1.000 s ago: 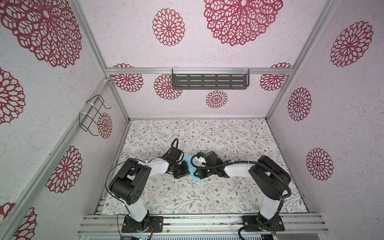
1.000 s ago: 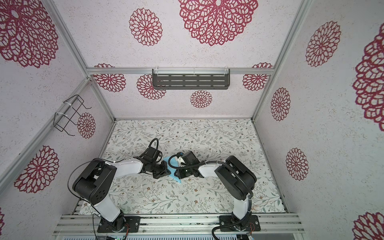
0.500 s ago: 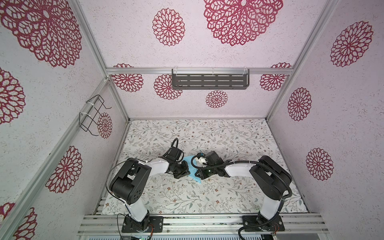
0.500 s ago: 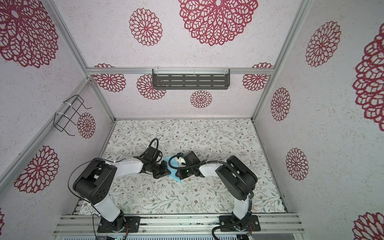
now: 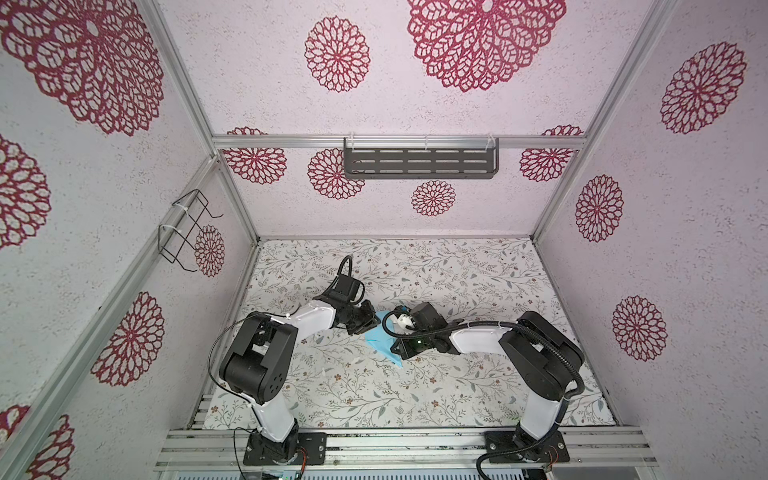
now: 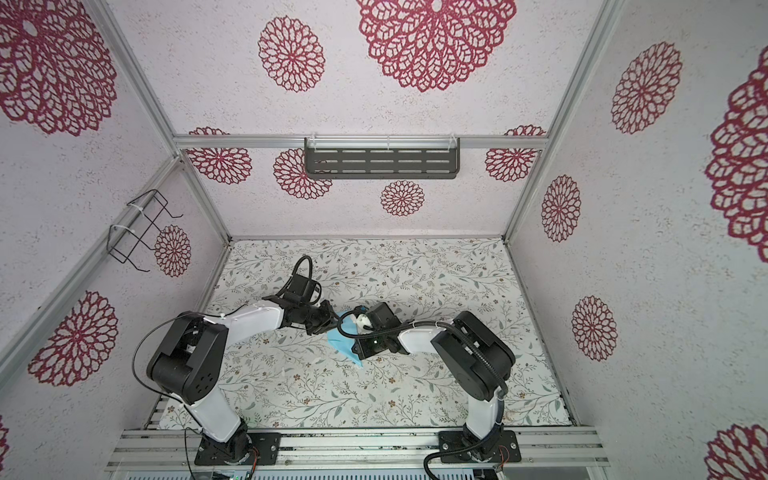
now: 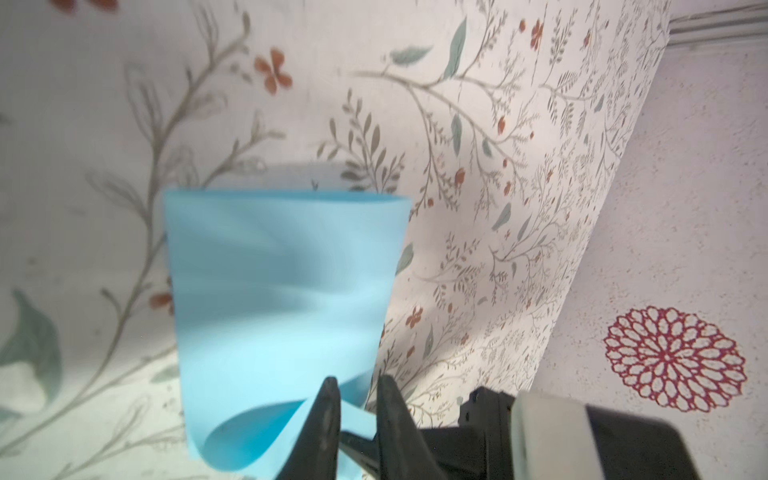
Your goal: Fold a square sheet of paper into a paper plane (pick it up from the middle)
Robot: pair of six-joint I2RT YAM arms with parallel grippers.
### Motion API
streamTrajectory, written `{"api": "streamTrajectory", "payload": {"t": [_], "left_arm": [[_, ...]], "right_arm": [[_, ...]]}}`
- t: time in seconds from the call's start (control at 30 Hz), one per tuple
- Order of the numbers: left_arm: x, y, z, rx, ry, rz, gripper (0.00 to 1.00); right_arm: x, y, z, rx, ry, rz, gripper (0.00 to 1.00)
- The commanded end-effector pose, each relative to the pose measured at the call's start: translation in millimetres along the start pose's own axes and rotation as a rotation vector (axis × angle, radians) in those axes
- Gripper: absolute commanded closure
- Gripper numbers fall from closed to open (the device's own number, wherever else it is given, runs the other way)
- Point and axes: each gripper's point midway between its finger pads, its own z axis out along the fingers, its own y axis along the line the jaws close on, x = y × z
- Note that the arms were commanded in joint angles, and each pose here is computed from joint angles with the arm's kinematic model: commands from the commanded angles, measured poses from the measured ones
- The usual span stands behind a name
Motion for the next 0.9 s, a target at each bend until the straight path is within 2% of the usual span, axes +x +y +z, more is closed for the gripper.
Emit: {"api": "streamTrajectory", "payload": {"t": [0.0, 0.47, 0.77, 0.87], "left_arm": [[0.3, 20.3, 11.5, -0.085, 0.033, 0.003, 0.83], [6.7, 46.6, 26.8, -0.217, 0.111, -0.01, 0.92], [10.7, 54.3, 24.8, -0.258, 0.128, 0.004, 0.93], [15.5, 63.9, 34.5, -0.277, 0.157, -0.007, 0.94]], "right_arm": [[7.5, -11.3, -0.7, 0.042, 0.029, 0.032, 0.96], [-2.9, -5.4, -4.7, 0.031, -0.003, 0.018, 0.96], [-17.6, -0.1, -13.9, 0.023, -0.077, -0.008, 0.97], [-19.2, -1.2, -15.6, 0.027, -0.089, -0.009, 0.97]]}}
